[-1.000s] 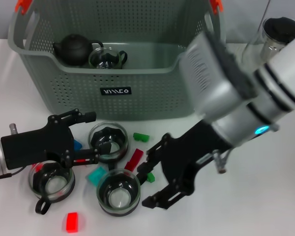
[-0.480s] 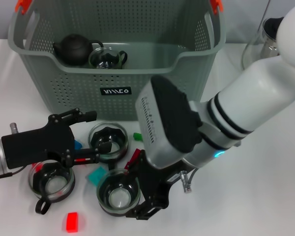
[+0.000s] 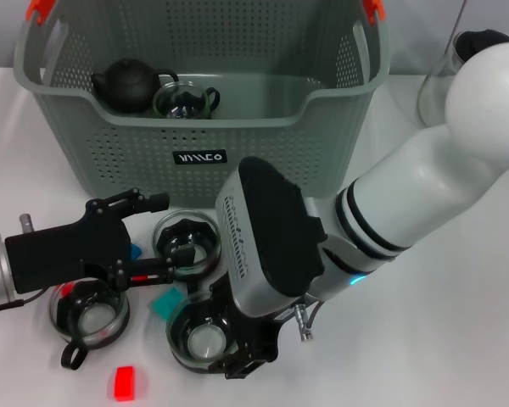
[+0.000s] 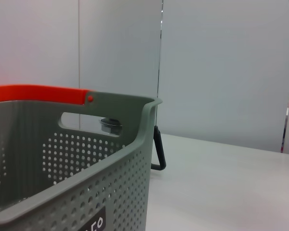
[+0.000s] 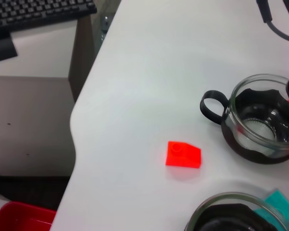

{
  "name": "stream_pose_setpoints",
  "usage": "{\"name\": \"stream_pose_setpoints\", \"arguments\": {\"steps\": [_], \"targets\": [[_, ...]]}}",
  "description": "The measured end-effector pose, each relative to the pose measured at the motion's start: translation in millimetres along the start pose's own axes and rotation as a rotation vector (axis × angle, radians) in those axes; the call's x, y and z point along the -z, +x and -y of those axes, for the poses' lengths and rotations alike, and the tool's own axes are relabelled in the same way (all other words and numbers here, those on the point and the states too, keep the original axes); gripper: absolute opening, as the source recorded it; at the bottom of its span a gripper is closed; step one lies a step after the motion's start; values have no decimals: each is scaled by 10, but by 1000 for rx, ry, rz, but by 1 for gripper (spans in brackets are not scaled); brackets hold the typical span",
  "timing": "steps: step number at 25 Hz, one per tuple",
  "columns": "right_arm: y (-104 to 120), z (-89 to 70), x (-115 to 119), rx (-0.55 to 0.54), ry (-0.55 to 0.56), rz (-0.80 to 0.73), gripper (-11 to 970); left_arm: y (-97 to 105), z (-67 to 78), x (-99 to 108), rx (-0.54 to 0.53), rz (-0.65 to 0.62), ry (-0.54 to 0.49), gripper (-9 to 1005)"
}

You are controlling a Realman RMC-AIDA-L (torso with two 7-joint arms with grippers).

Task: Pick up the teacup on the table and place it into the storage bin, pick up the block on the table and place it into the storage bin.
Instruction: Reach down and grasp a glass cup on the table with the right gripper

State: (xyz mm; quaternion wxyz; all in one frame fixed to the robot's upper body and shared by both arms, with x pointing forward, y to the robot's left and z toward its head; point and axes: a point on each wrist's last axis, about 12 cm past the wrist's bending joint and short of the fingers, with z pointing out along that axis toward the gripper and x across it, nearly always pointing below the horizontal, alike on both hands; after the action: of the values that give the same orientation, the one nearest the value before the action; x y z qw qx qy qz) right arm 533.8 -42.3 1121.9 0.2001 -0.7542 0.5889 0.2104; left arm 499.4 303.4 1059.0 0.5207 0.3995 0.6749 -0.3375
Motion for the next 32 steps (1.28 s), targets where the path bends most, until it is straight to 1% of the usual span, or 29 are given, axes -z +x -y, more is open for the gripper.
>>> {"name": "stream_pose_setpoints", "arguments": {"steps": [5,12,23,29,32], "targets": [[-19,-27,-100,34,23,-11,714,-5,-1,-7,0,3,0,873],[-30,-35,-189,59,31,-32,682,-7,-3,-8,-1,4,-1,873],[-33,-56,-214,65,17,-41,632,-3,-2,-5,1,5,-3,874],[-45,-78,-209,65,-14,-58,605,-4,-2,-6,1,5,-4,874],[-40,-78,-210,63,-24,-66,485,-5,-3,-7,1,5,-3,874]]}}
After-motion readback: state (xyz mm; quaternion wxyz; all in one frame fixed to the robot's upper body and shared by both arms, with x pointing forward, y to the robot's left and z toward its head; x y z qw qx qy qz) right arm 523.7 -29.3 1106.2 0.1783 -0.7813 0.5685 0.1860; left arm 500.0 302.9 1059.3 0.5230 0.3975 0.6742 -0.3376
